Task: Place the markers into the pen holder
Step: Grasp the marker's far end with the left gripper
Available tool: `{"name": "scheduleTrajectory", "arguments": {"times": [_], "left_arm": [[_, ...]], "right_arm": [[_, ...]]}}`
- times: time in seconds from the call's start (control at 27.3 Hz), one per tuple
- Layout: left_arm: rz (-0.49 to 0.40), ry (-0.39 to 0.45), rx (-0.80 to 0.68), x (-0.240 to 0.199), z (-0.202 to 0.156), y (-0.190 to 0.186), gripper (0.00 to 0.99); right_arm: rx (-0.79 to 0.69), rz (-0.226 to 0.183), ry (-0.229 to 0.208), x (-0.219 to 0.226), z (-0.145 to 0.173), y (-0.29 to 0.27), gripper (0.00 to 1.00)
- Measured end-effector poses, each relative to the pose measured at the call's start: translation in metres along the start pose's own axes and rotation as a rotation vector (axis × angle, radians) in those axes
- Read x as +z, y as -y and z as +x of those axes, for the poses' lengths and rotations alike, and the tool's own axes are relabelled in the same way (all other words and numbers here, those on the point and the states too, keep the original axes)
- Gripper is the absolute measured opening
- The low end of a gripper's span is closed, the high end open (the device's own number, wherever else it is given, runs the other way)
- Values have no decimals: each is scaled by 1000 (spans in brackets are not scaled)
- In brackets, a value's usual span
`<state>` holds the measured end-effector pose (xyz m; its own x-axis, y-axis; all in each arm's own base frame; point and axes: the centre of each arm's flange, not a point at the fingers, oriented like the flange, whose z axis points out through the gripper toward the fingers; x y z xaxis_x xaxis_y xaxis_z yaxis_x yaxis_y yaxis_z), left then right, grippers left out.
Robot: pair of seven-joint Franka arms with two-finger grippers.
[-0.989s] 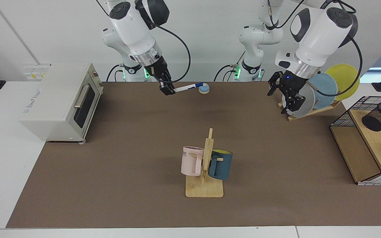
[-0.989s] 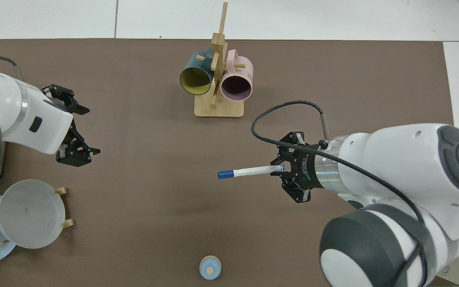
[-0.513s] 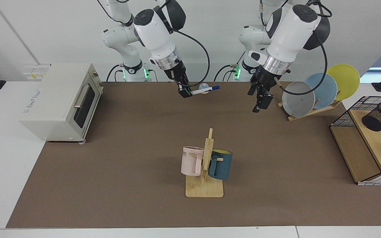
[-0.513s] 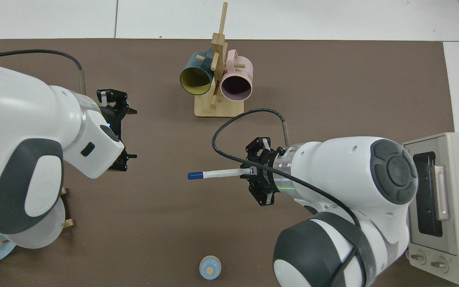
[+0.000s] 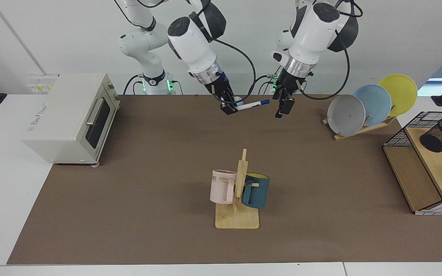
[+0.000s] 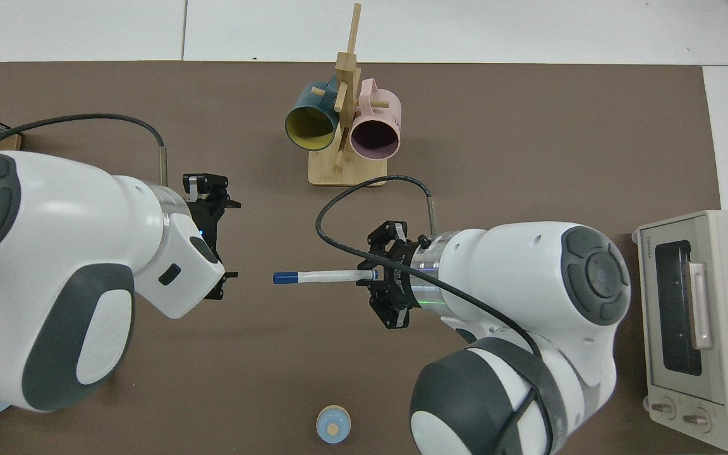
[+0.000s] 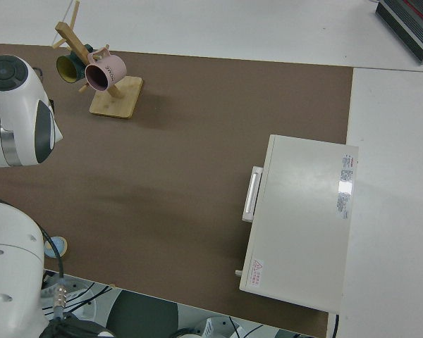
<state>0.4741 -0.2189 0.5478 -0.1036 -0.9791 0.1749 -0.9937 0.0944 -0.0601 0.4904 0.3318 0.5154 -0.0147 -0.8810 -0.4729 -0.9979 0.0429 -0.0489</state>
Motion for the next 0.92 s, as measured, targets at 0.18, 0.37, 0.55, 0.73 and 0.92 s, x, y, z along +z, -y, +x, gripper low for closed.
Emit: {"name": "scheduleTrajectory", "arguments": {"times": [0.18, 0.37, 0.55, 0.73, 0.92], "left_arm": [[-5, 14, -6, 4, 20, -19, 991], [5, 17, -13, 2, 32, -26, 982], [12, 15, -18, 1, 32, -26, 841], [37, 7, -27, -1, 34, -23, 529], [76, -4, -26, -5, 36, -20, 233]], "right_arm": [[-3, 1, 5, 0, -4, 1, 211], [-8, -6, 4, 4, -7, -1, 211], [-9, -8, 3, 6, -7, -2, 211], [-11, -11, 2, 7, -8, -3, 211], [-16, -17, 1, 8, -10, -5, 211]]}}
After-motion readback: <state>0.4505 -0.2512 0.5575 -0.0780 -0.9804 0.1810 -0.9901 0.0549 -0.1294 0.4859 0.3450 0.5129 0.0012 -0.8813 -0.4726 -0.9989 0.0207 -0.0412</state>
